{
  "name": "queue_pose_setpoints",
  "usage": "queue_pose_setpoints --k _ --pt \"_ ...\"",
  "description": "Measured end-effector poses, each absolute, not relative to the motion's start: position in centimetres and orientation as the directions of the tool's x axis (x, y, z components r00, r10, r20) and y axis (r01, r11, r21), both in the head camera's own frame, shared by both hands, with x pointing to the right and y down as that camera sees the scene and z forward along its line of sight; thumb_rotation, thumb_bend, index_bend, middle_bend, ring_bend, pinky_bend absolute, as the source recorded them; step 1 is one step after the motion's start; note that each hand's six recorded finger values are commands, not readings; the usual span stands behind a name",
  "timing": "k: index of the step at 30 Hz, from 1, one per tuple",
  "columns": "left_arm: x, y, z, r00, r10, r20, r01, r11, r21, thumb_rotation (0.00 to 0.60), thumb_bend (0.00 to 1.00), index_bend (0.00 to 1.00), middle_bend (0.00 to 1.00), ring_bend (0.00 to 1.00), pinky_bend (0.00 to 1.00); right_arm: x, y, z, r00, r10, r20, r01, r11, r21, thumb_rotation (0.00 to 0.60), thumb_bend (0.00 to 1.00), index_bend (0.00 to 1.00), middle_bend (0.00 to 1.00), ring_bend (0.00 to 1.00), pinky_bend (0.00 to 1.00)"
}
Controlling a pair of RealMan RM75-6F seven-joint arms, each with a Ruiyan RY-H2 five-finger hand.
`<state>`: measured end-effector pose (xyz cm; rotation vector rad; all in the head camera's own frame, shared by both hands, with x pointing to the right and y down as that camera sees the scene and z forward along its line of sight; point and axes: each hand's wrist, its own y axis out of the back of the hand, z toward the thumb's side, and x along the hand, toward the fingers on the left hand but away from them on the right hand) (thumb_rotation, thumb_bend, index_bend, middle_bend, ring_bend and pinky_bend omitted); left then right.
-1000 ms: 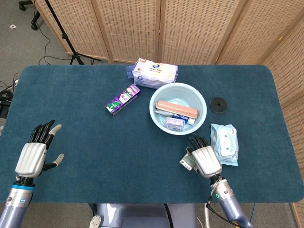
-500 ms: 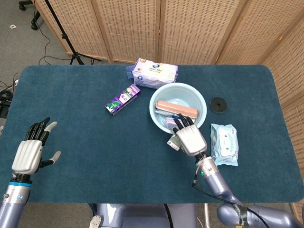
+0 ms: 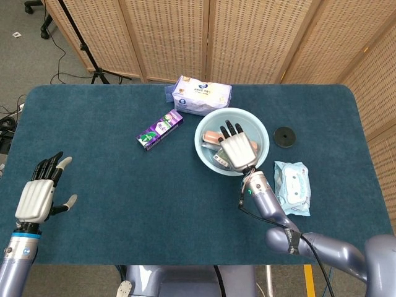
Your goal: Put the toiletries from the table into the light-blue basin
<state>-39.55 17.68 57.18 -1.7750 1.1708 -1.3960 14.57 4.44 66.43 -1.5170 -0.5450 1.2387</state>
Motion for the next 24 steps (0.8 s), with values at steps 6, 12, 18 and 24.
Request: queue_pose_setpoints --k 6,12,18,24 --pt "-39.7 17.7 57.5 0.057 -0.893 0.447 -0.274 -0.444 -0.853 0.600 0.28 0.11 0.00 0.00 0.01 14.6 3.6 68.1 0.341 0.829 -0.443 -0.237 -0.380 -0.894 0.600 0.21 0.40 0.01 0.00 0.12" --pt "-39.6 17.7 57.6 0.058 -0.891 0.450 -0.271 -0.448 -0.852 0.600 0.28 0.11 0.00 0.00 0.01 15.2 4.0 68.1 0.347 0.826 -0.445 -0.215 -0.392 -0.895 0.600 0.15 0.20 0.00 0.00 0.01" --pt "-39.3 18.0 57.5 0.069 -0.893 0.445 -0.266 -0.447 -0.854 0.600 0.28 0.11 0.00 0.00 0.01 15.9 4.1 66.8 0.352 0.833 -0.427 -0.211 -0.374 -0.903 0.600 0.13 0.17 0.00 0.00 0.00" --pt "-39.3 18.3 57.4 0.070 -0.891 0.449 -0.258 -0.451 -0.854 0.600 0.28 0.06 0.00 0.00 0.00 17.0 5.8 64.5 0.359 0.837 -0.412 -0.191 -0.366 -0.911 0.600 0.13 0.15 0.00 0.00 0.00"
